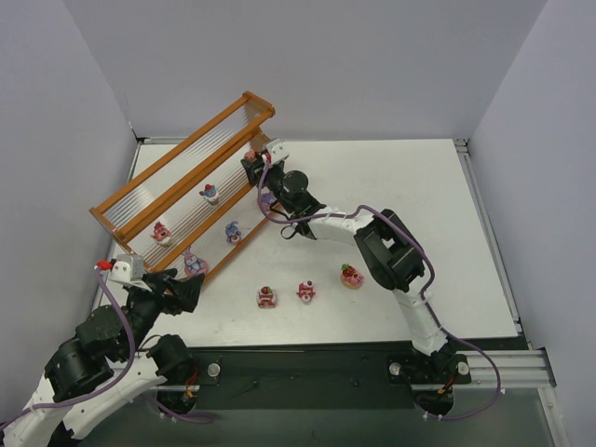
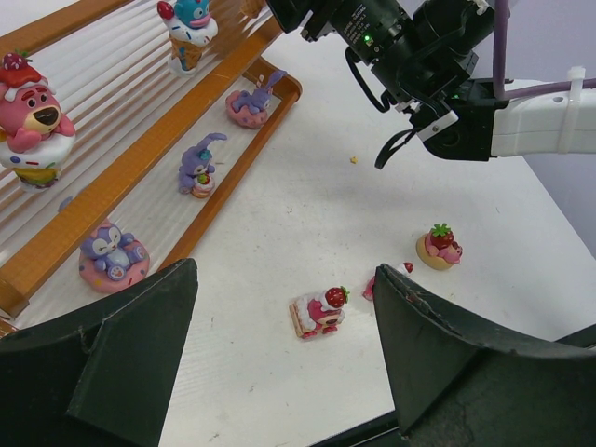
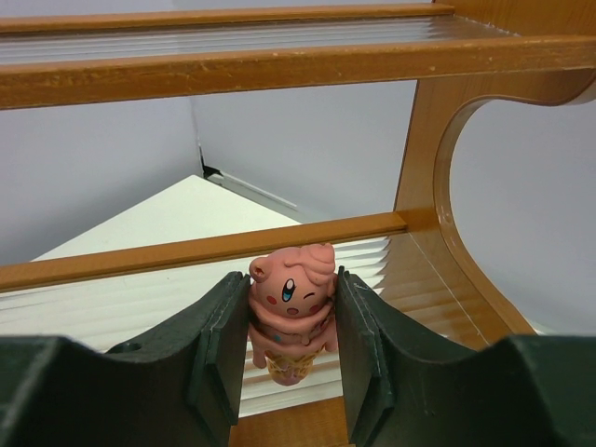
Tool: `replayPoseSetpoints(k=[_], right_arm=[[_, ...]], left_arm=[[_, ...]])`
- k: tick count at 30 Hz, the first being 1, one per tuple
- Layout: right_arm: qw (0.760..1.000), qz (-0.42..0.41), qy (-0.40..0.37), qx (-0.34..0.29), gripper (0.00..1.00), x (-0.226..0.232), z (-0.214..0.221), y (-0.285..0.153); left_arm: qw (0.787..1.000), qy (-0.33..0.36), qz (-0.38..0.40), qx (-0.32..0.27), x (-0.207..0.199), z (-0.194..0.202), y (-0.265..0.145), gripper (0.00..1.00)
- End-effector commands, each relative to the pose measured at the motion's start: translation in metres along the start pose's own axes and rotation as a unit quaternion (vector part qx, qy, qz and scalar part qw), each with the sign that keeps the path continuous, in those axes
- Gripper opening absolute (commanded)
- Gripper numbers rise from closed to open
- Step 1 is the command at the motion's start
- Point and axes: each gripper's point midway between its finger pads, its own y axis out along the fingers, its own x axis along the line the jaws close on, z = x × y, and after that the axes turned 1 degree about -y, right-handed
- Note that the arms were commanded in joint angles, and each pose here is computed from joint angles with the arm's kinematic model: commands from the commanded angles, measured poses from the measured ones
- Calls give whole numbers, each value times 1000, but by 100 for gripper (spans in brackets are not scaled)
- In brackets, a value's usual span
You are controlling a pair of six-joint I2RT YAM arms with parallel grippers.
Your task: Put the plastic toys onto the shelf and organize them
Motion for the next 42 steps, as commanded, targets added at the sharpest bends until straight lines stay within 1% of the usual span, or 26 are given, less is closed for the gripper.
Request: replayPoseSetpoints(k=[1,17,18,20,21,23,24,33,40,42], right_arm=[[998,1,-3,-63,5,-5,-35,12],[998,6,-26,-64,13,-7,-26,12],[998,6,-26,-64,16,-7,-27,11],[998,6,-27,-63,19,-7,-26,10],[998,8,-27,-63,23,-8,-26,10],[998,7,-26,-63,26,-8,-25,10],[998,7,-25,-63,30,-8,-26,9],[998,9,-22,-66,50,-9,-29,10],[997,10,-17,-74,56,-9,-37,9],[997,10,-15,-76,61,-9,-39,9]], left_arm=[[1000,6,7,0,-2,-1,0,86],[1000,7,7,1,-3,0,0,86],[1000,8,7,2,-3,0,0,86],[1000,8,7,3,-3,0,1,86],[1000,9,6,3,-3,0,1,86],[1000,10,6,4,-3,1,1,86],[1000,11,6,5,-3,1,1,86],[1000,10,10,4,-4,1,1,86],[1000,9,13,2,-5,-1,0,86],[1000,10,13,3,-5,0,0,86]])
